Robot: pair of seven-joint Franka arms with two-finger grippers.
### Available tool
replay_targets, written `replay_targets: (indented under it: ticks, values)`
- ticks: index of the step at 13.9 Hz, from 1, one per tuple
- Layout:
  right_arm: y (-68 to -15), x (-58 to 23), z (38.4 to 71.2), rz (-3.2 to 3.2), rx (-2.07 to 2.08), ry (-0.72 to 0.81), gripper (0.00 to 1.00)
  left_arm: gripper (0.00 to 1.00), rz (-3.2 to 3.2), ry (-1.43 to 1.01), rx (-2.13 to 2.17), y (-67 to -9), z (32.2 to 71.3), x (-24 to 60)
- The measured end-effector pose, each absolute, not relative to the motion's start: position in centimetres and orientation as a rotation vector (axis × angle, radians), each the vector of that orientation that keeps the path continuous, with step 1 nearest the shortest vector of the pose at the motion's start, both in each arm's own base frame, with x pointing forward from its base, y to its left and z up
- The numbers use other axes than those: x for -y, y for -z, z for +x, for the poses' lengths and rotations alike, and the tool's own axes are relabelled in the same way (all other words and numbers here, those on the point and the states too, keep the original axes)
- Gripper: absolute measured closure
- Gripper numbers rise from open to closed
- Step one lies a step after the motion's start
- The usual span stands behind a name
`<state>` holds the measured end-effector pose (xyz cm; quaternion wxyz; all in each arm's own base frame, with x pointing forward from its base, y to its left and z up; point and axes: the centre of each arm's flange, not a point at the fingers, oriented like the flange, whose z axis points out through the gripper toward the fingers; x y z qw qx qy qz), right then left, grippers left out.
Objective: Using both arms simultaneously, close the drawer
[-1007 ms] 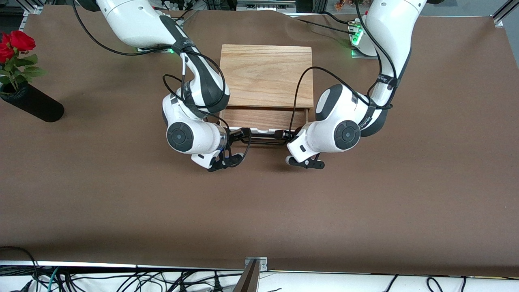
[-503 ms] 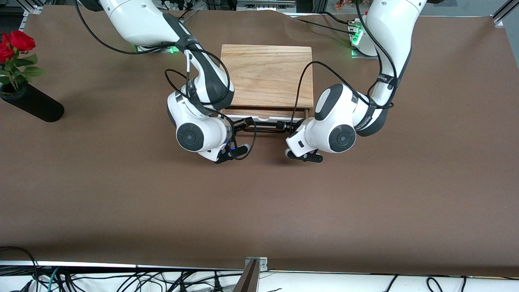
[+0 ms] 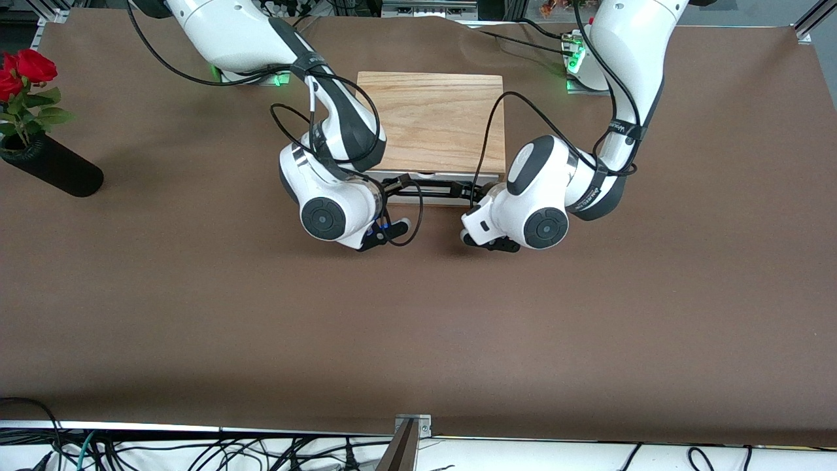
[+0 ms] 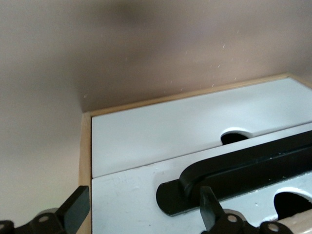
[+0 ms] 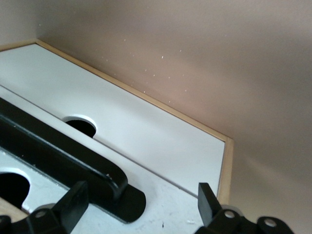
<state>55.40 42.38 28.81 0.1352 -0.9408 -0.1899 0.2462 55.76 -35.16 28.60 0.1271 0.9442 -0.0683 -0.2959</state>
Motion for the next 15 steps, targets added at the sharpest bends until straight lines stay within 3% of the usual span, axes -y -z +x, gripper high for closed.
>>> replay_targets:
  ticks: [9,15]
  values:
    - [-30.0,-42.9,55.9,-2.722,0.562,-0.660,0.00,0.00,2.745,0.884,0.199,-28.7,55.8,34.9]
    - [-38.7,-40.3,60.5,-2.739,0.525,-0.400,0.00,0.00,2.761,0.603,0.049,-36.5,63.9,26.1]
